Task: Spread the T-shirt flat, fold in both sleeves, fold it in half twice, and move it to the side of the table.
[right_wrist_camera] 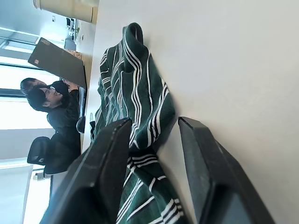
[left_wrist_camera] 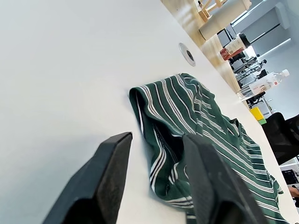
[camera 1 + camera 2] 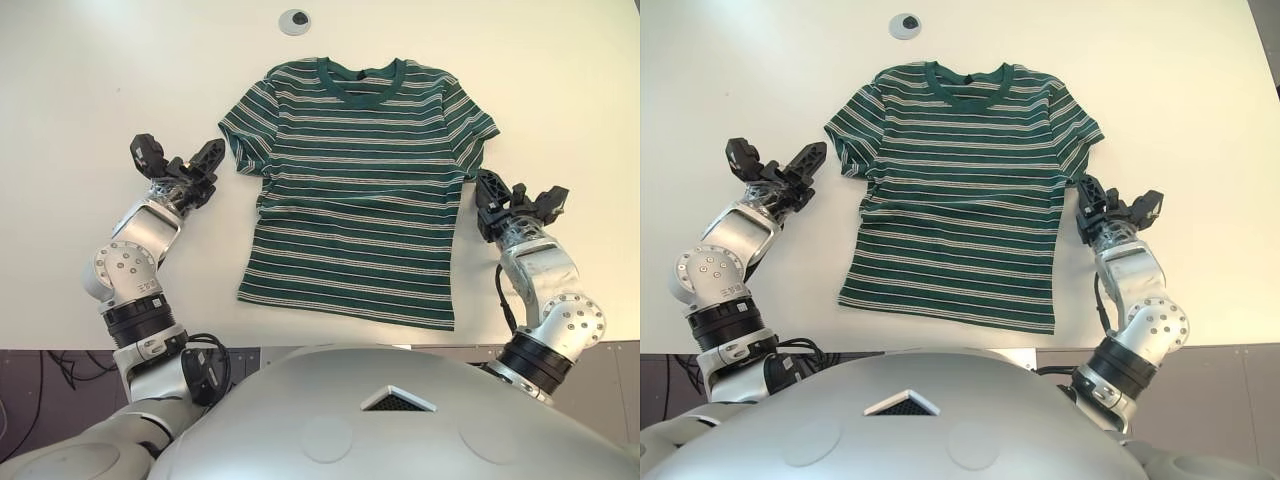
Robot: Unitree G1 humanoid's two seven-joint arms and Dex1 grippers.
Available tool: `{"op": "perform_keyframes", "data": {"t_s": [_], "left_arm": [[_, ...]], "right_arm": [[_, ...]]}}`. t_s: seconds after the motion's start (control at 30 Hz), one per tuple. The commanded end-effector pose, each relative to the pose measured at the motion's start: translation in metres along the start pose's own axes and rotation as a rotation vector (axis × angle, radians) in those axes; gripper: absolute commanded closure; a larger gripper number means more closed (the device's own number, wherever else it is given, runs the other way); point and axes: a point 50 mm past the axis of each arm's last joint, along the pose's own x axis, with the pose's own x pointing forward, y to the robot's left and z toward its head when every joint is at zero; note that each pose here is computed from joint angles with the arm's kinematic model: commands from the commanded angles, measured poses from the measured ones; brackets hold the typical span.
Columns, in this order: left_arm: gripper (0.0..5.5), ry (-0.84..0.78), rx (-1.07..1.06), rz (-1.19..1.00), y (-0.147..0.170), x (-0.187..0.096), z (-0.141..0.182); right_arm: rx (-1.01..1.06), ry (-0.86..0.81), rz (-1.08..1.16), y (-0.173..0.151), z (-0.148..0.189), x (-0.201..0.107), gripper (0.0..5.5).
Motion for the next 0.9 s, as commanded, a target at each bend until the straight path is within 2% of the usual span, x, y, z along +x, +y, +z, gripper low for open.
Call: {"op": "perform_keyframes", "data": {"t_s": [0.03, 0.13, 0.43, 0.6, 0.7, 0.8, 0.9], "left_arm": [[3.55, -0.007, 0.011, -0.007, -0.004, 0.003, 0.003], [3.52, 0.002, 0.022, -0.018, -0.006, 0.007, 0.004], [3.52, 0.012, 0.077, -0.052, -0.013, 0.018, 0.004], [3.52, 0.010, 0.081, -0.058, -0.015, 0.019, 0.001], [3.52, 0.003, 0.079, -0.056, -0.015, 0.018, 0.000], [3.52, -0.006, 0.086, -0.054, -0.015, 0.018, 0.000], [3.52, -0.006, 0.089, -0.056, -0.015, 0.018, -0.001]], "right_arm": [[0.021, 0.014, -0.042, -0.004, -0.002, 0.009, 3.66], [0.028, 0.012, -0.046, -0.006, -0.002, 0.015, 3.94], [-0.036, 0.018, -0.090, -0.015, -0.004, 0.021, 5.32], [-0.086, 0.031, -0.107, -0.017, -0.008, 0.022, 5.48], [-0.324, 0.024, -0.052, -0.001, -0.007, 0.020, 5.48], [-0.794, 0.024, 0.110, 0.032, -0.019, 0.020, 5.48], [-1.137, 0.023, 0.234, 0.045, -0.036, 0.022, 5.48]]}}
